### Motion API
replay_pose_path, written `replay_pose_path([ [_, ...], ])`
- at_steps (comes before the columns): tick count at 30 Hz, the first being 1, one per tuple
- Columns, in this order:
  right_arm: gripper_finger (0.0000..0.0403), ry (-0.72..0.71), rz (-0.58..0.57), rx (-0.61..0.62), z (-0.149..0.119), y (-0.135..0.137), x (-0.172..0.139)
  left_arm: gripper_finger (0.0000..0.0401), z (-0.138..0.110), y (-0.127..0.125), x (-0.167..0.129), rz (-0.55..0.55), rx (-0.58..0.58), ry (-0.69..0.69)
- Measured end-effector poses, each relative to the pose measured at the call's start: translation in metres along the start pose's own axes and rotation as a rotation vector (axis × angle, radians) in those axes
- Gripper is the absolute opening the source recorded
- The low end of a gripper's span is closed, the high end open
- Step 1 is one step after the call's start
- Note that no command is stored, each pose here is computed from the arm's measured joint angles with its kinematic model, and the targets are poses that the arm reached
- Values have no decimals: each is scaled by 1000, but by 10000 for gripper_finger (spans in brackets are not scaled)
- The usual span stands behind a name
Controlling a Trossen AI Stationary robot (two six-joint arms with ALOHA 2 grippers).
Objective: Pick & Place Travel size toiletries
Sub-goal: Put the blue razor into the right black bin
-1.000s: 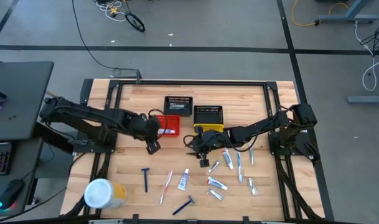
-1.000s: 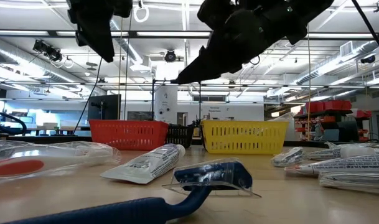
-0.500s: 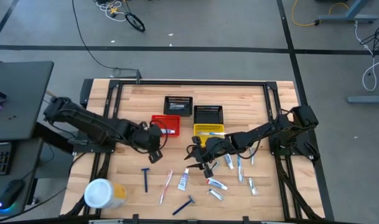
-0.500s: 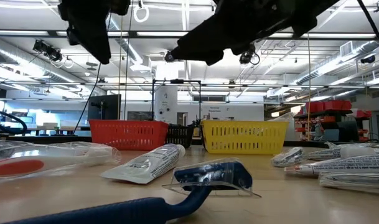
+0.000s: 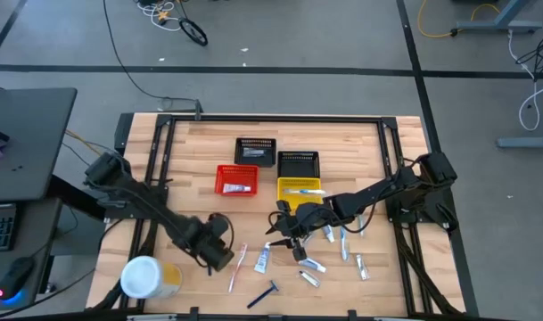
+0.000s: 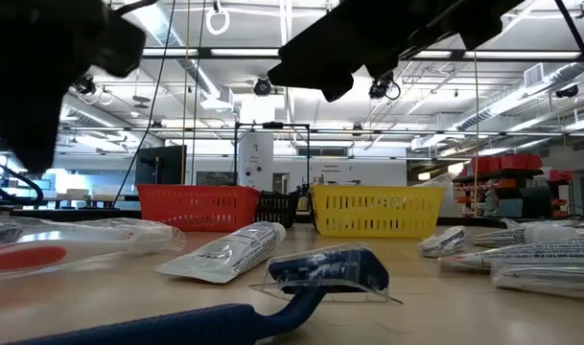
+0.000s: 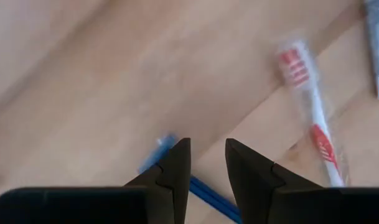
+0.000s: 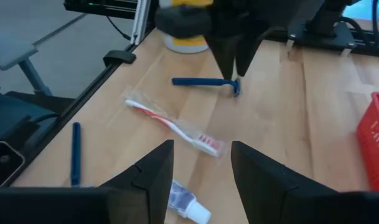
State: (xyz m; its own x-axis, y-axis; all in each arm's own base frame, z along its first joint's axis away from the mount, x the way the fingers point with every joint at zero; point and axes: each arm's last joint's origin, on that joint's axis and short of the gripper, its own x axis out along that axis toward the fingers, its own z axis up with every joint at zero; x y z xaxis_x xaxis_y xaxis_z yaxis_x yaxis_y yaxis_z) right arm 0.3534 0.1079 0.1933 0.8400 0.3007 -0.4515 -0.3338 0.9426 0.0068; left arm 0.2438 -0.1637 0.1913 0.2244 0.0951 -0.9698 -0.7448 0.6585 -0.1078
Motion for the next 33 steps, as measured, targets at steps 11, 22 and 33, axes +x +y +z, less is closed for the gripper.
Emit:
replay_pose_path([
  [11,170,0,1,-95,0,1,0,107,-28,-4,4,16,-249,-13],
  [22,170,-8,-1,-196,1,0,0,107,-39,-5,6,31,-422,35],
  [33,170,-40,-23,-227,4,-7,0,107,-50,-4,27,51,-527,35],
])
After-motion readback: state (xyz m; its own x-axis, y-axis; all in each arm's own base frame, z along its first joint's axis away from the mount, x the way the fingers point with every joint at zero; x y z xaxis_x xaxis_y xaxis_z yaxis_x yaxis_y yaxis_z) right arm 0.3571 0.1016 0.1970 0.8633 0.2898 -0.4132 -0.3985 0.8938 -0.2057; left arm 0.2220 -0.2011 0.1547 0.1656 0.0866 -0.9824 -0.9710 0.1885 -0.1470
